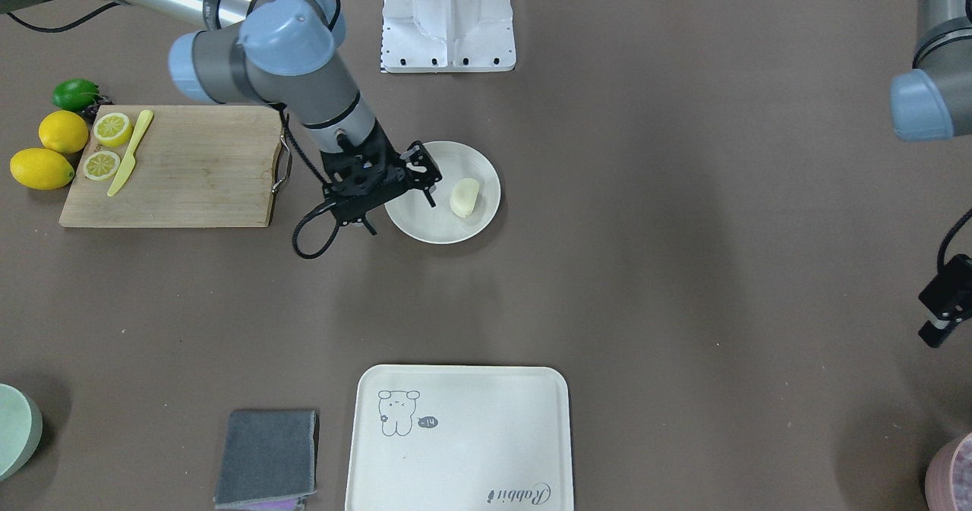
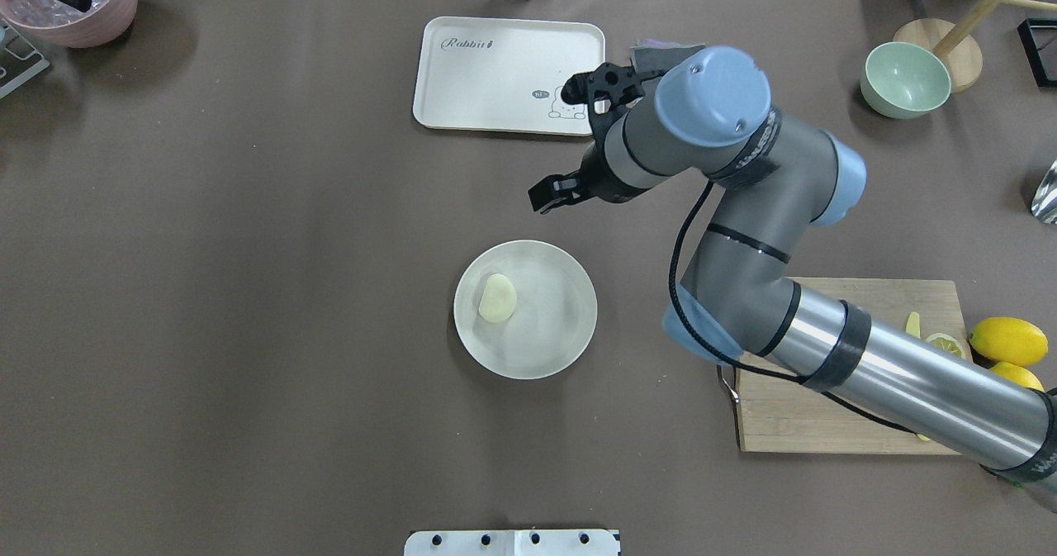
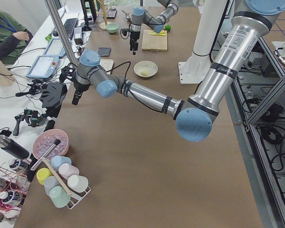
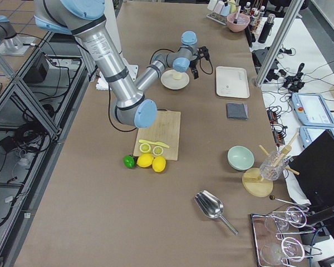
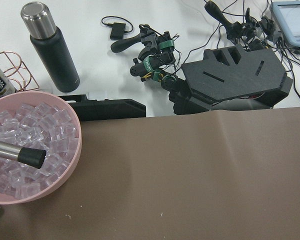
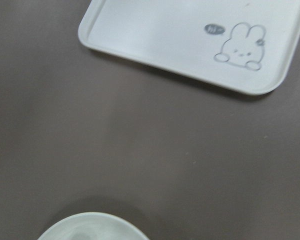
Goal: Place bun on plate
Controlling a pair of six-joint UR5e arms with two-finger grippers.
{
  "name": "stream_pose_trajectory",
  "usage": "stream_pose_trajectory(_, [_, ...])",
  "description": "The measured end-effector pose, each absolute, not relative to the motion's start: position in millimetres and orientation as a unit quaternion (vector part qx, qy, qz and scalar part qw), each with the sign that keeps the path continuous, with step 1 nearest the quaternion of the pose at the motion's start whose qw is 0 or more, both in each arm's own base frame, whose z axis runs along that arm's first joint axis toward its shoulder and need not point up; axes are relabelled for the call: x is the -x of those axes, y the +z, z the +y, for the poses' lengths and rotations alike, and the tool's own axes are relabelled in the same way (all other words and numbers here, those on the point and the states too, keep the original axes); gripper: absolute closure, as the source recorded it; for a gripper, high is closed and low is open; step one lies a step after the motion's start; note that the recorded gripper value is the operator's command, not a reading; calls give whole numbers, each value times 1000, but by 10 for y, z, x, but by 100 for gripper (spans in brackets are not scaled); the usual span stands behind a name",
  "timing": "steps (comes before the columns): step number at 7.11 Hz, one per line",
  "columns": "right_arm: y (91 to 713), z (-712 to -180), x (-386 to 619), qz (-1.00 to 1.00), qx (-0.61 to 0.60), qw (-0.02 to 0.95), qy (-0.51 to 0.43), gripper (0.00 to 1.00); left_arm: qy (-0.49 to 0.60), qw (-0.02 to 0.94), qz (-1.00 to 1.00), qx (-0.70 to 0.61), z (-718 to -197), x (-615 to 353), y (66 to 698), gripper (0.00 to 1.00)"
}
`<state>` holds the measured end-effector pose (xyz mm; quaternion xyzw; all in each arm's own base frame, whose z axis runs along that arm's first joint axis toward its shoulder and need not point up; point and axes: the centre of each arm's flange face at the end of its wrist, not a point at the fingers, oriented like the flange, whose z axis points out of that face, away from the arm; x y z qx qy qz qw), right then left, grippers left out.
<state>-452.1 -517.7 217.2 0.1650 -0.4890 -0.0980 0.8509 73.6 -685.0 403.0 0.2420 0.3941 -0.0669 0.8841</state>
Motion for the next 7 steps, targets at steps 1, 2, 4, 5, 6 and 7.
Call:
stream_pose_trajectory(1, [2299,-5528,4036,-484,-165,853,-102,0,-67,886,395,-233,-6903,-463,4150,2])
stream_pose_trajectory(2, [2429,-5841,3522,-467,-166,862,-109,0,-83,888,399,-211,-6916,-105,4253,2])
stream_pose_trajectory(4, [2705,-6309,2538,-431,-163,879,-126,0,-130,890,401,-172,-6911,490,4444,2])
stream_pose_trajectory(5, [2910,-6451,2091,-417,-154,888,-123,0,-143,889,407,-153,-6908,630,4553,2])
stream_pose_trajectory(6, [3194,-6510,1700,-404,-141,898,-108,0,-152,887,417,-129,-6902,690,4626,2])
stream_pose_trajectory(7, [3496,-6530,1319,-391,-134,906,-92,0,-158,886,423,-109,-6900,715,4662,2])
